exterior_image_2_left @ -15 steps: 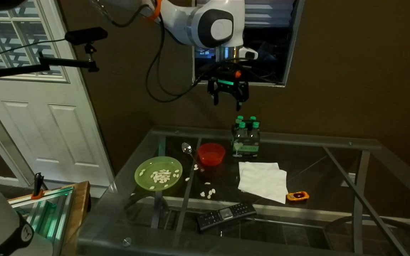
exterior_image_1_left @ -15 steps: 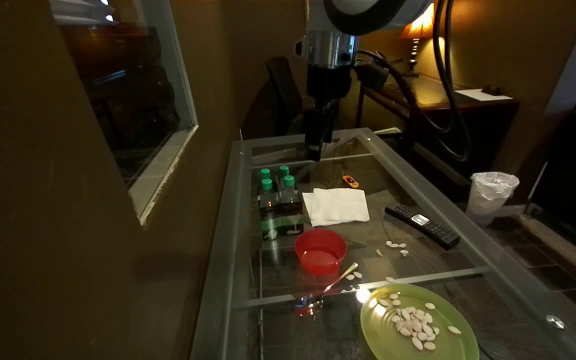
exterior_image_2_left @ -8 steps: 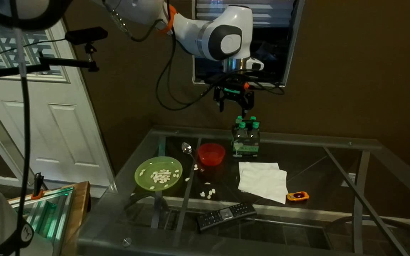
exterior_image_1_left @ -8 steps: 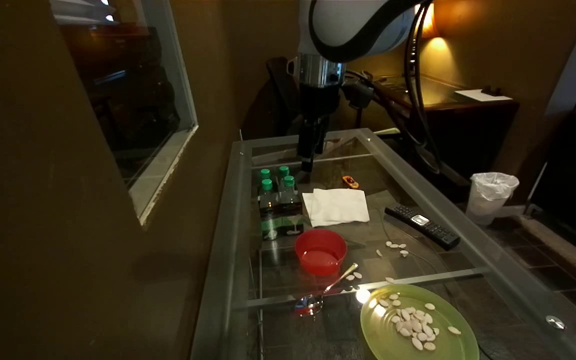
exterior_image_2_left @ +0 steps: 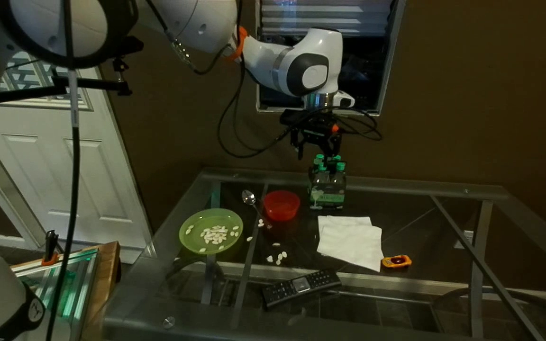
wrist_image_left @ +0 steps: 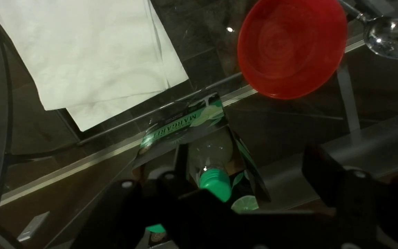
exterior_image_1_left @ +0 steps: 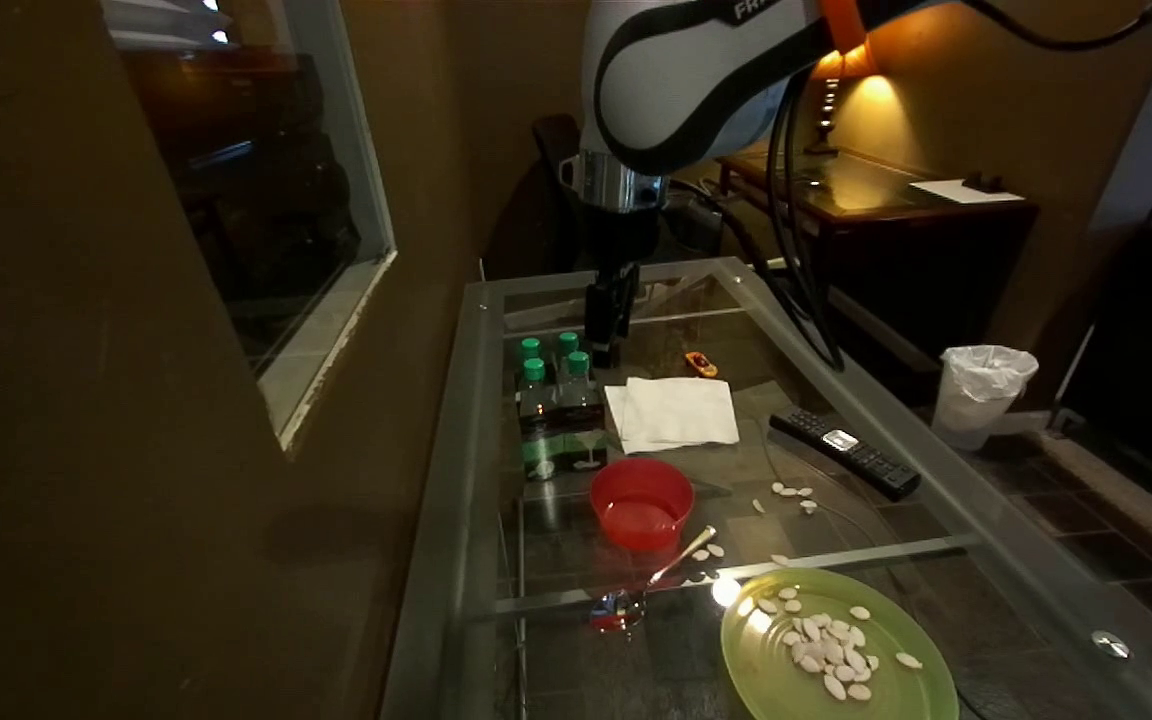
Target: Remove the two bottom bottles and place them on the table
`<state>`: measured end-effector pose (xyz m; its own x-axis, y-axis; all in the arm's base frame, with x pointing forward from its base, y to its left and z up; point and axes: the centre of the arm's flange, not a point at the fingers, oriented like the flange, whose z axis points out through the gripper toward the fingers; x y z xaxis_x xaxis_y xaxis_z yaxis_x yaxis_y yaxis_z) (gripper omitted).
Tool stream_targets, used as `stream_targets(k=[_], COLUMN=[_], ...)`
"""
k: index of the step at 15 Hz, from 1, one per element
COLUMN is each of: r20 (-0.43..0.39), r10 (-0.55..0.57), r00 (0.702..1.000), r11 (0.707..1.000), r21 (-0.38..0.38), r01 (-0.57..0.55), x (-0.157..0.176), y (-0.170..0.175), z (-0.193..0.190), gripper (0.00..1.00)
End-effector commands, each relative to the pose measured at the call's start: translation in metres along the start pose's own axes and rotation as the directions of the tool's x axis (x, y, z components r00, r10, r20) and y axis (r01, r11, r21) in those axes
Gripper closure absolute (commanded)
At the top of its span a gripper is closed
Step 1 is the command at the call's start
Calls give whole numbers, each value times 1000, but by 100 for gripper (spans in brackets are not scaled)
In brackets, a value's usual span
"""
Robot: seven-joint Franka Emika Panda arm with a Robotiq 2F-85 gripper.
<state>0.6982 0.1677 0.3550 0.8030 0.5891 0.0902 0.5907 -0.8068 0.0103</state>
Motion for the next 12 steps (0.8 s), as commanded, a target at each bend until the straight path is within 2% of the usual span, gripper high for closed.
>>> stream_targets(k=[1, 2, 7, 9, 10, 12], r20=[-29, -40, -98, -108, -109, -112], r10=[-28, -24, -20, -13, -9, -9], r00=[999, 999, 995, 994, 994, 994], r11=[999, 1000, 999, 999, 999, 999], r21=[-18, -21, -40, -45, -43, -42], r01=[28, 23, 16, 8, 5, 4], x=[16, 18, 26, 28, 28, 27], y=[6, 7, 10, 11, 11, 11], z=[7, 9, 18, 23, 26, 31], gripper=[30, 33, 31, 41, 40, 57])
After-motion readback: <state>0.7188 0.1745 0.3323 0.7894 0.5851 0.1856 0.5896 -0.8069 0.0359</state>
